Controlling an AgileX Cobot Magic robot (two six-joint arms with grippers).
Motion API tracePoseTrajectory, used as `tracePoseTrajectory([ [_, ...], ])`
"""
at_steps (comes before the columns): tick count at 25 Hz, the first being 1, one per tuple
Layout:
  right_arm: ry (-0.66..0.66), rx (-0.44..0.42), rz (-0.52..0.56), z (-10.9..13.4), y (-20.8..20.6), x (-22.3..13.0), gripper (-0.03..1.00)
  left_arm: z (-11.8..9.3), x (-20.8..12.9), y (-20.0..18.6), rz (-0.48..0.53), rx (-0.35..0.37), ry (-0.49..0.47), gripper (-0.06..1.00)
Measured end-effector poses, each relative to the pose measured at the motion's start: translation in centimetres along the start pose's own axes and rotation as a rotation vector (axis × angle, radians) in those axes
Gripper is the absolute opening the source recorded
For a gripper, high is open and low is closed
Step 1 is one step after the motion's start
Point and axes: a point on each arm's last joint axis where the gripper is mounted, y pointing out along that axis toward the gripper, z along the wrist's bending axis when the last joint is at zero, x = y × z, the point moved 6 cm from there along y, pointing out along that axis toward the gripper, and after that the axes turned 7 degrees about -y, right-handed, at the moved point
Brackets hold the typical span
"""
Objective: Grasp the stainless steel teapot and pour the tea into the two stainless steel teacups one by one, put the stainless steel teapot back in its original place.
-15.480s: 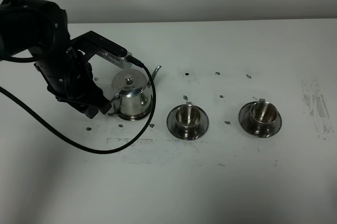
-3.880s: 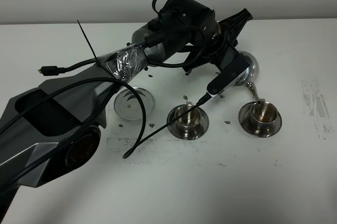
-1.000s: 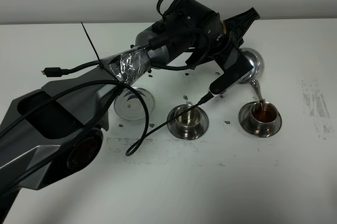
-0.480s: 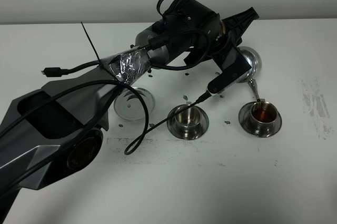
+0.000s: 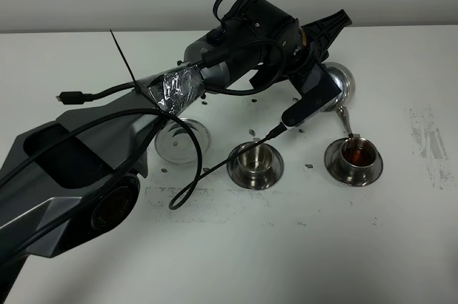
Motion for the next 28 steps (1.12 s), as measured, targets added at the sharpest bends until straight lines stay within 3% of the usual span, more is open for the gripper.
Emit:
tracePoseTrajectory([
  [28, 0.000, 0.000, 0.000, 0.00, 0.00, 0.00, 0.41, 0.29, -0.14, 0.00, 0.009, 0.019, 0.004, 0.19],
])
